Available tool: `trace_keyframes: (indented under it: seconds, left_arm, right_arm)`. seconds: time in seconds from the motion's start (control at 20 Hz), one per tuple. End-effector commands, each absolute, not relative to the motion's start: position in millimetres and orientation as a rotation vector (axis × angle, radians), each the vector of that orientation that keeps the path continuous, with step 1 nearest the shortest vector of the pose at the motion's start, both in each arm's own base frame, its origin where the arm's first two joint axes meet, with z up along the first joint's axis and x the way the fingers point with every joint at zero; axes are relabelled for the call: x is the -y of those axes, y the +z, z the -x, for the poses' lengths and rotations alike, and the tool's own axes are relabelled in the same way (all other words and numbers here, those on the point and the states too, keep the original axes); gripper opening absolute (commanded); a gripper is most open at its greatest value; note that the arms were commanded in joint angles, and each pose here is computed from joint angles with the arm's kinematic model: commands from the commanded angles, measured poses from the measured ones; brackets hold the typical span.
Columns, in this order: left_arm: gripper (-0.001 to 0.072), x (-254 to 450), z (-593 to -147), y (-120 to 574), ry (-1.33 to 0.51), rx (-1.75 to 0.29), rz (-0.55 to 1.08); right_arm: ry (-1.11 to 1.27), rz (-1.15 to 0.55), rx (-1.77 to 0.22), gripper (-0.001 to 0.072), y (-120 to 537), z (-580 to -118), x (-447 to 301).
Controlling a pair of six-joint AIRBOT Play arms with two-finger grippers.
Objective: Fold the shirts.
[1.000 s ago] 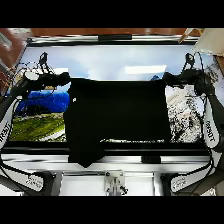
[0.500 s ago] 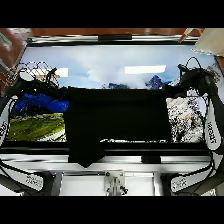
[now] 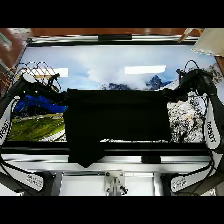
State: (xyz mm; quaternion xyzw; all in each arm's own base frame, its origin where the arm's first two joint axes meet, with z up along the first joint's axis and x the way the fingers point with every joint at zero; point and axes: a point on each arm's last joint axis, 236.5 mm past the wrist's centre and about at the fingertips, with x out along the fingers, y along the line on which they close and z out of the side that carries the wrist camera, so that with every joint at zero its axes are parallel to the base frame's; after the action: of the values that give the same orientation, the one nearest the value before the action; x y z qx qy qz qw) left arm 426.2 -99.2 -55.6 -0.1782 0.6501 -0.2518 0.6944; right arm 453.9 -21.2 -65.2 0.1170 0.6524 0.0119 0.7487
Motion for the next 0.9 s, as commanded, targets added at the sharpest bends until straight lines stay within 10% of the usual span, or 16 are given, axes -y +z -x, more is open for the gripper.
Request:
trace_keyframes:
  seconds: [0.0,0.55,0.6,0.65,0.7,0.85]
  left_arm:
    - [0.0029,100,-418,-56,-0.577,-1.483,0.396]
    - [0.0031,98,-419,-66,-0.569,-1.499,0.409]
    - [0.0133,99,-415,-64,-0.580,-1.510,0.412]
    - [0.0416,100,-409,-60,-0.601,-1.535,0.415]
    - [0.0558,97,-403,-55,-0.617,-1.560,0.411]
    - [0.0535,73,-382,-36,-0.572,-1.637,0.493]
  right_arm:
    - [-0.006,-0.246,-1.389,0.0059,-65,-463,29]
    - [0.004,-0.284,-1.489,0.0100,-96,-450,22]
    - [0.005,-0.283,-1.490,0.0330,-94,-449,22]
    - [0.015,-0.264,-1.496,0.0470,-90,-446,22]
    - [0.016,-0.219,-1.511,0.0468,-83,-439,28]
    - [-0.020,-0.098,-1.609,0.0467,-54,-402,58]
